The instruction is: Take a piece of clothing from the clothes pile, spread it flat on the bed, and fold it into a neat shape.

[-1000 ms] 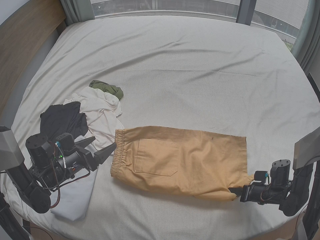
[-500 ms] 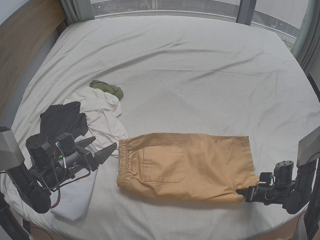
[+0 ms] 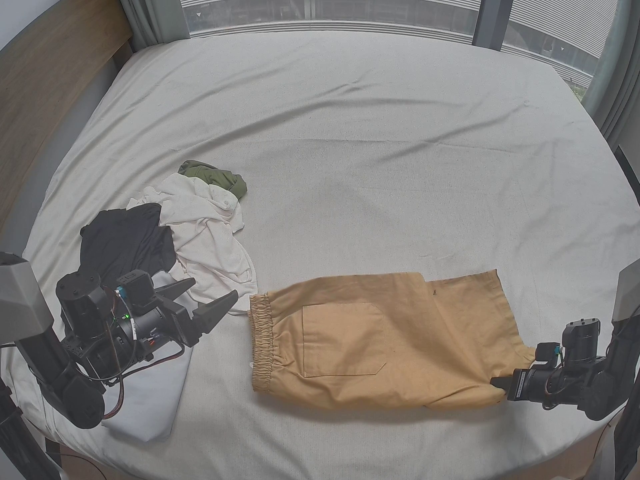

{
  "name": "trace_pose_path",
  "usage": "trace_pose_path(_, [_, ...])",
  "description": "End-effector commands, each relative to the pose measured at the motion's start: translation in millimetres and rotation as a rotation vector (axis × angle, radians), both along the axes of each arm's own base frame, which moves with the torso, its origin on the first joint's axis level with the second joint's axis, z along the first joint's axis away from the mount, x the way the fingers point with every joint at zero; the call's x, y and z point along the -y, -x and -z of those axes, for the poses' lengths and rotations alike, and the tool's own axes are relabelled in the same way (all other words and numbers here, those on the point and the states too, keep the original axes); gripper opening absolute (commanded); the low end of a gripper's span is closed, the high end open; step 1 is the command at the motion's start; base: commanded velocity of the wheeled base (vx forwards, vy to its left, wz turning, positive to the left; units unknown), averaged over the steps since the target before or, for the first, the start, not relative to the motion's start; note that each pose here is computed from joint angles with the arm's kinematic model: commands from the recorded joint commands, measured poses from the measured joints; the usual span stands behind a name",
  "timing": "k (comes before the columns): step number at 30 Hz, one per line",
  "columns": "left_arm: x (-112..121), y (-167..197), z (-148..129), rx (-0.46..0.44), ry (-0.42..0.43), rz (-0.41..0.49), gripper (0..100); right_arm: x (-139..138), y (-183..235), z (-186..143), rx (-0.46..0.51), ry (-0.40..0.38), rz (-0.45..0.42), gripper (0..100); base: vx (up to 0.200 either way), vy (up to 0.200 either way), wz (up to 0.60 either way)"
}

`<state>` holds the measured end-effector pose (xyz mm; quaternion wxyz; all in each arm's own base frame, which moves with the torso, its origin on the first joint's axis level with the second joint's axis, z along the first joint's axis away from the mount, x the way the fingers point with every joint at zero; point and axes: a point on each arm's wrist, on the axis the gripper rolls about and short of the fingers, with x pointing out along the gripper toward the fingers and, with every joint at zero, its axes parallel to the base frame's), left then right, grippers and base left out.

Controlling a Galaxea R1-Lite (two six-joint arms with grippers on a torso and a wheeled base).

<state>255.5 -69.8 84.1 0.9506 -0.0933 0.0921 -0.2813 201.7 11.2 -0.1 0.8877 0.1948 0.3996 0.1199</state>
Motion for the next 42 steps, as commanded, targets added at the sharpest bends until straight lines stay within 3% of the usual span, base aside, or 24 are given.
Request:
trace_pose_path(1, [1, 0, 5, -0.021, -0.004, 0.005, 100, 6, 8, -11, 0.018, 0.002, 0.029, 0, 0.0, 0.0, 0.0])
trace_pose_path(21, [11, 7, 16, -0.075, -0.018, 0.048, 100, 12, 25, -25, -0.033, 0.008, 0.059, 0, 0.0, 0.0, 0.0])
trace_pose_path(22, [11, 7, 16, -0.073, -0.018, 0.048, 100, 12, 25, -25, -0.032, 0.006, 0.062, 100, 0.0, 0.0, 0.0])
trace_pose_path(28, [11, 7, 17, -0.076, -0.018, 0.048, 100, 27, 22, -31, 0.04, 0.011, 0.14, 100, 0.0, 0.0, 0.0])
trace_pose_path(36, [11, 7, 17, -0.076, -0.018, 0.048, 100, 58, 17, -56, 0.259, 0.05, 0.293, 100, 0.0, 0.0, 0.0])
trace_pose_path(39, [12, 8, 18, -0.081, -0.019, 0.052, 100, 59, 9, -64, 0.323, 0.043, 0.278, 100, 0.0, 0.0, 0.0])
trace_pose_path(42, [15, 12, 23, -0.119, -0.013, 0.064, 100, 56, -4, -73, 0.407, 0.005, 0.194, 100, 0.0, 0.0, 0.0])
